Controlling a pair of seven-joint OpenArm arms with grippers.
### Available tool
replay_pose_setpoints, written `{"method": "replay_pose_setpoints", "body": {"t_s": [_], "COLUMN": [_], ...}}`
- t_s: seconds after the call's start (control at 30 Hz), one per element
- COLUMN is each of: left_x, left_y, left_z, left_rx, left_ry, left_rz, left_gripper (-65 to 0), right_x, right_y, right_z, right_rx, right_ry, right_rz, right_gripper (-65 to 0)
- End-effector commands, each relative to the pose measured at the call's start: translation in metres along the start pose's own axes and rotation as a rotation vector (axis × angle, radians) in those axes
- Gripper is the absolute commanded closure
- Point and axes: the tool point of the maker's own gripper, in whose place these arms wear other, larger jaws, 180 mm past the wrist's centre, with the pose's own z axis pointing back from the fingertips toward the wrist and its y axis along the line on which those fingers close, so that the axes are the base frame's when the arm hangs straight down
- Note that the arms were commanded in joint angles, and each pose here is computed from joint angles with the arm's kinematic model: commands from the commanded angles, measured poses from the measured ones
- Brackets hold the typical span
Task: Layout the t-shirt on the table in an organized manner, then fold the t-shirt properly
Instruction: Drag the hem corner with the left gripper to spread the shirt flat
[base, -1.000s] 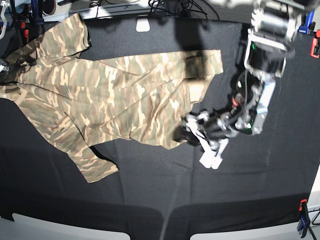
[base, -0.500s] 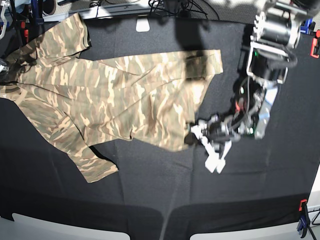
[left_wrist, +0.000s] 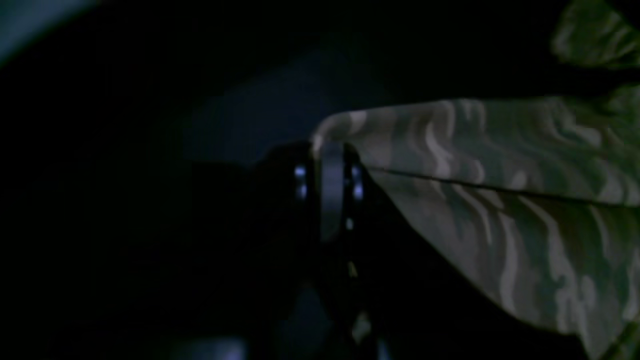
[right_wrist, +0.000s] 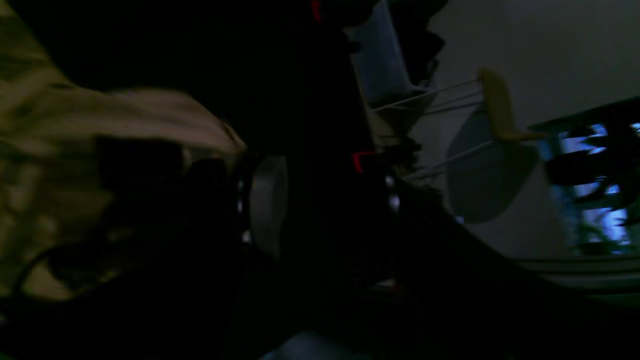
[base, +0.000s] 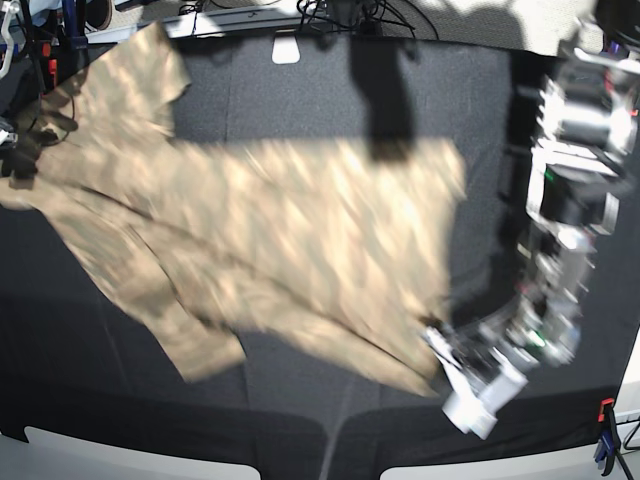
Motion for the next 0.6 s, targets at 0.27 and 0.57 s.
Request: {"method": "replay_pose_setpoints", "body": {"t_s": [0.27, 0.57], "left_x": [0.028, -0.017], "left_y": [0.068, 0.096], "left_z": [0.017, 0.009], "left_rx": [0.215, 0.281], "left_ry": [-0.086, -0.098], "left_rz": [-0.195, -0.192], "left_gripper": [0.0, 0.0], "right_x": [0.016, 0.016], "right_y": [-0.004, -0.004], "right_z": [0.001, 0.001], "right_rx": [0.016, 0.017], "right_ry": [-0.050, -0.049], "right_rz": [-0.056, -0.057], "right_gripper": [-23.7, -23.7]}}
